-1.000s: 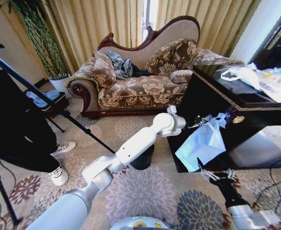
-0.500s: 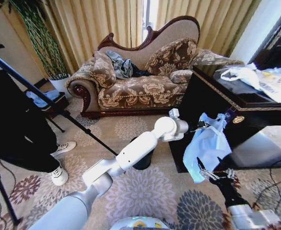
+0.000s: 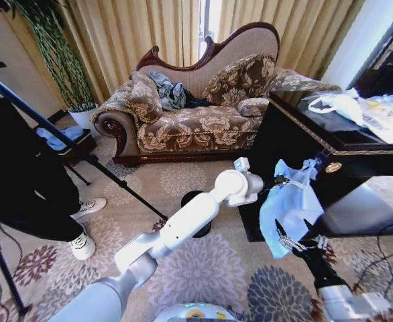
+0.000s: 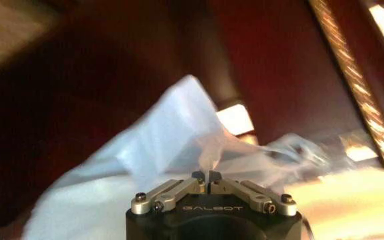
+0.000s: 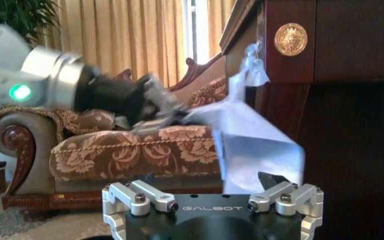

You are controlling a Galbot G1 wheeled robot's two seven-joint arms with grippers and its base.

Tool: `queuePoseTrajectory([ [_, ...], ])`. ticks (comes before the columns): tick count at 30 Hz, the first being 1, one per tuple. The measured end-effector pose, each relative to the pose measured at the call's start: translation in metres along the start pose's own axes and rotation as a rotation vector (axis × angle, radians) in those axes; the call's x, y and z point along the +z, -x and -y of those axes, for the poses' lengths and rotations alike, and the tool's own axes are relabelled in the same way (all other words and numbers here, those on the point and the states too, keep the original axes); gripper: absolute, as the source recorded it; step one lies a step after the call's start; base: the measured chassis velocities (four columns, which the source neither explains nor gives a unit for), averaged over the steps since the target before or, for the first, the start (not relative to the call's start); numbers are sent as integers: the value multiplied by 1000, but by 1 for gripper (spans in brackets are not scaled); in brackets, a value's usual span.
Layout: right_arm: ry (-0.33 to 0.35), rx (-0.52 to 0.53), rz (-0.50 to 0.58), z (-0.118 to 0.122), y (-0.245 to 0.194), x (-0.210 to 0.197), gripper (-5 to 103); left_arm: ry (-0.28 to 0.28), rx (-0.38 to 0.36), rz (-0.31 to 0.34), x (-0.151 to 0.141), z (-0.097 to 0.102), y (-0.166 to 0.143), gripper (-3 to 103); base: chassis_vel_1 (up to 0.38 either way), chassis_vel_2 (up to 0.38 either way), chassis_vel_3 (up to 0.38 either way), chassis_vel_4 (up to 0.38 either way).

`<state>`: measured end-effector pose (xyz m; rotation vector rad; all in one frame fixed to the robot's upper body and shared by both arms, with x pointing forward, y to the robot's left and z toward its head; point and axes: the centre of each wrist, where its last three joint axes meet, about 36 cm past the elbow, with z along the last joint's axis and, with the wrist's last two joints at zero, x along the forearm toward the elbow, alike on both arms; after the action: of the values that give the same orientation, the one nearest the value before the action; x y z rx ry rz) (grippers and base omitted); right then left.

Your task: Place a garbage bag over the trash bin.

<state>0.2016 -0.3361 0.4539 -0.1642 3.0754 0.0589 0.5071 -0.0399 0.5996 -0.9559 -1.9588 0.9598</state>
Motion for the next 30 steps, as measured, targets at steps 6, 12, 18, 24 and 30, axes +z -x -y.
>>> queuePoseTrajectory([
  [6,3,-4,-3,1,2,1,100,-74,-65,90,-18,-51,-61,0,0,0,0,0],
  [12,8,-12,-7,1,6,2,100,-108,-85,120,-14,-86,-137,0,0,0,0,0],
  [18,6,-15,-9,5,6,1,100,-154,-169,181,0,-134,-213,0,0,0,0,0],
  [24,16,-20,-15,6,10,7,100,-208,-318,348,4,-182,-322,0,0,0,0,0],
  [30,22,-19,-10,6,11,7,100,-231,-353,456,-20,-193,-366,0,0,0,0,0],
])
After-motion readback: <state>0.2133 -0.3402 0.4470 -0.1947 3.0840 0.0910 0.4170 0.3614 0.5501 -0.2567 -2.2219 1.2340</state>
